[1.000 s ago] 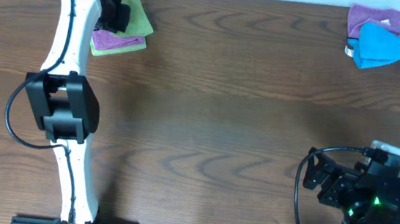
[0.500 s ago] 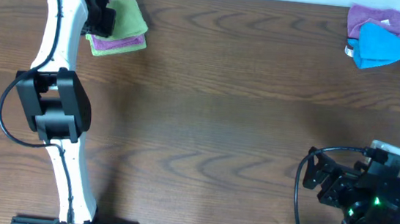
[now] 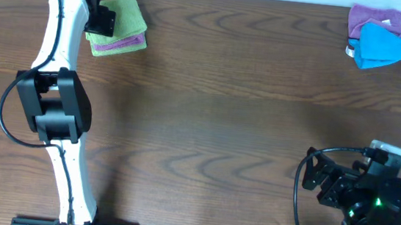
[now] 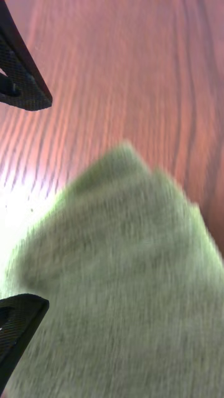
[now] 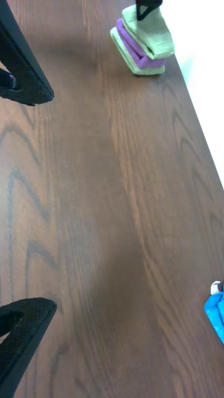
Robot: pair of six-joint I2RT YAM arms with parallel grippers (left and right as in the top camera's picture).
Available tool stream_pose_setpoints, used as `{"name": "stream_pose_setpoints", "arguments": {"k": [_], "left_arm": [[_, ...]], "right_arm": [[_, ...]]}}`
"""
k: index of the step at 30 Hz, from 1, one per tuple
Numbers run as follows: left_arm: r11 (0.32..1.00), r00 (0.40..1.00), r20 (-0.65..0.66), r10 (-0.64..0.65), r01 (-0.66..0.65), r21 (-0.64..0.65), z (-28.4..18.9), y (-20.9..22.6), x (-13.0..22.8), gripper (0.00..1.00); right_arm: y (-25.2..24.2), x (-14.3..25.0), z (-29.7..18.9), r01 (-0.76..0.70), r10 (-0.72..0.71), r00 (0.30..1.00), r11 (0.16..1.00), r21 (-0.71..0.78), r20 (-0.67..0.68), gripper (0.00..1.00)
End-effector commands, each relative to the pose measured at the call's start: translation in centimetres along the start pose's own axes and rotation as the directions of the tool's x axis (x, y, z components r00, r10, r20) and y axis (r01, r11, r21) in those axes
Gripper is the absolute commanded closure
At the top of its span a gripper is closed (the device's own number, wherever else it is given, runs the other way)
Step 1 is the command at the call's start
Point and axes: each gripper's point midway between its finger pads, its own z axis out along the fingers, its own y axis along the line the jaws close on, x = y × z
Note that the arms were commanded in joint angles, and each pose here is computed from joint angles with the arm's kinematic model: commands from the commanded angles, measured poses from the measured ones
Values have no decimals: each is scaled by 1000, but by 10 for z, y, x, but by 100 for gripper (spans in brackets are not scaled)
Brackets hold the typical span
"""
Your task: Fold the cloth
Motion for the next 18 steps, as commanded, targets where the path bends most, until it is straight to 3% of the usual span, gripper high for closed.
{"name": "stream_pose_setpoints", "arguments": {"k": [1, 5, 10, 18], "left_arm": [[990, 994, 46, -104, 108, -96, -17, 23, -12, 5], [977, 973, 126, -194, 203, -62, -73, 25, -28, 5], [961, 939, 217, -266, 243, 130, -177, 16, -26, 5], [933, 884, 317, -344, 285, 218, -321, 28, 39, 5]], "right_arm": [[1, 0, 0, 1, -1, 1000, 1000, -6, -1, 1], [-6, -6, 0, 0, -1, 1000, 999, 36, 30, 1], [-23, -19, -7, -9, -4, 996, 990, 142, 93, 1], [-23, -25, -25, -3, -12, 995, 989, 145, 104, 1]]}}
